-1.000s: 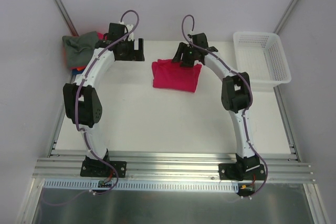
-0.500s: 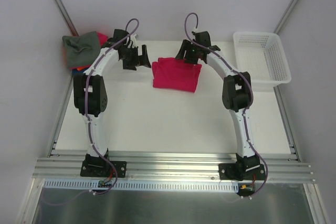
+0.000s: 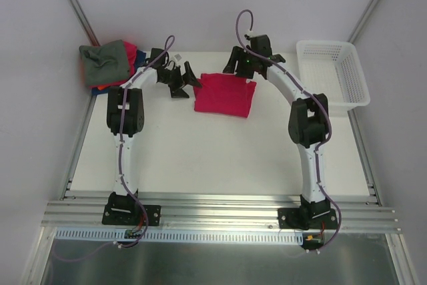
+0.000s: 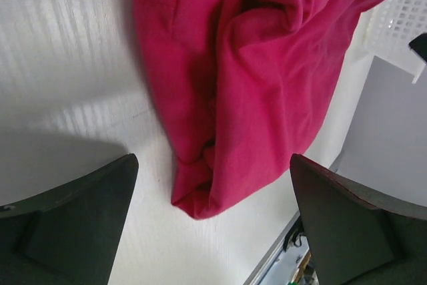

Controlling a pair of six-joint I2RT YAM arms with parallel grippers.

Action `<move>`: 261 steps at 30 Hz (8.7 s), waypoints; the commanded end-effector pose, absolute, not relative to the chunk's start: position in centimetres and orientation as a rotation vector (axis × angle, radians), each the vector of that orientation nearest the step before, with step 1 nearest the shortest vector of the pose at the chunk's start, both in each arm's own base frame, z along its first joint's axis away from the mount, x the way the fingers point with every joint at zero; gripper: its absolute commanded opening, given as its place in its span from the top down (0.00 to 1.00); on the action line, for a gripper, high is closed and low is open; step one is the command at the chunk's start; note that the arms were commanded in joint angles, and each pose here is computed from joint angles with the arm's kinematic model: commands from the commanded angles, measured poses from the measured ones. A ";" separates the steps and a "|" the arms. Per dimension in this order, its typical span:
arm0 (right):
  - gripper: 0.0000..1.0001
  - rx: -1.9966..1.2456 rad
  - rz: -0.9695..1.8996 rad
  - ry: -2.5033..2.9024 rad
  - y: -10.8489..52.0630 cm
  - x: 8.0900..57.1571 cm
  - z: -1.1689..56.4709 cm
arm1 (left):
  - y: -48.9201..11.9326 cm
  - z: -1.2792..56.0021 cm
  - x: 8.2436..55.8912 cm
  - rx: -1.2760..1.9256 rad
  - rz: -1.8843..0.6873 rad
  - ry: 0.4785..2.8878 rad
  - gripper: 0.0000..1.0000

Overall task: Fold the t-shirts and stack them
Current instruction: Put the neatly folded tshirt into the corner of the board with the left arm

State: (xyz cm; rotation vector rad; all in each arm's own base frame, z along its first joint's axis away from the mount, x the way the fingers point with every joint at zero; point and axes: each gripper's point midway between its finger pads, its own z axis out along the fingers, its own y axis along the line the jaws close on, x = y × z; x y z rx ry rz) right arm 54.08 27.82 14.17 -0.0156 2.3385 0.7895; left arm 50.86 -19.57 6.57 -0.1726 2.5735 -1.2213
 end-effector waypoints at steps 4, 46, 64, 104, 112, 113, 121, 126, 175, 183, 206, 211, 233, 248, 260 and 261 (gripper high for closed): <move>0.32 -0.091 0.801 2.323 29.9 52.4 15.8 | -20.8 7.1 52.8 -0.235 -1.377 2.503 0.01; 0.31 0.130 0.875 2.604 30.2 48.0 6.5 | -26.5 2.8 50.6 -0.318 -1.474 2.594 0.83; 0.31 -0.054 0.877 2.427 30.7 47.6 15.2 | -18.9 14.1 54.4 -0.149 -1.274 2.334 1.00; 0.30 -0.125 0.823 2.369 28.7 44.4 18.4 | 9.6 28.5 57.6 -0.178 -0.341 2.027 1.00; 0.29 -0.120 0.833 2.367 29.1 44.6 18.4 | 13.7 31.4 57.1 -0.217 -0.209 1.957 1.00; 0.29 -0.118 0.833 2.369 29.1 44.7 18.3 | 14.3 31.7 56.9 -0.221 -0.186 1.951 1.00; 0.30 -0.129 0.852 2.373 30.1 44.5 18.2 | 19.7 33.8 55.6 -0.270 -0.014 1.897 1.00; 0.29 -0.137 0.860 2.372 30.4 44.4 18.2 | 20.8 32.9 55.7 -0.276 0.049 1.915 1.00; 0.28 -0.192 0.801 2.415 31.3 43.0 16.1 | 22.9 25.9 61.0 -0.307 0.391 1.972 1.00; 0.28 -0.201 0.803 2.416 31.3 42.4 16.1 | 24.7 27.8 60.2 -0.326 0.468 1.931 1.00; 0.28 -0.196 0.793 2.431 31.2 42.3 15.4 | 26.3 19.7 59.4 -0.332 0.583 2.099 0.65; 0.28 -0.201 0.791 2.433 31.2 42.2 15.2 | 25.9 19.1 59.5 -0.335 0.584 2.112 0.09; 0.28 -0.241 0.787 2.422 32.4 41.5 15.8 | 18.1 18.4 61.1 -0.253 0.253 2.163 0.01; 0.26 -0.220 0.736 2.451 30.0 40.1 15.1 | 16.1 12.7 64.1 -0.253 0.202 2.205 0.01; 0.24 -0.477 0.569 2.150 28.1 41.7 25.8 | 9.9 41.3 58.1 -0.261 0.156 1.722 0.01; 0.24 -0.496 0.540 2.162 27.4 41.4 25.6 | 8.4 42.1 57.6 -0.233 0.104 1.715 0.01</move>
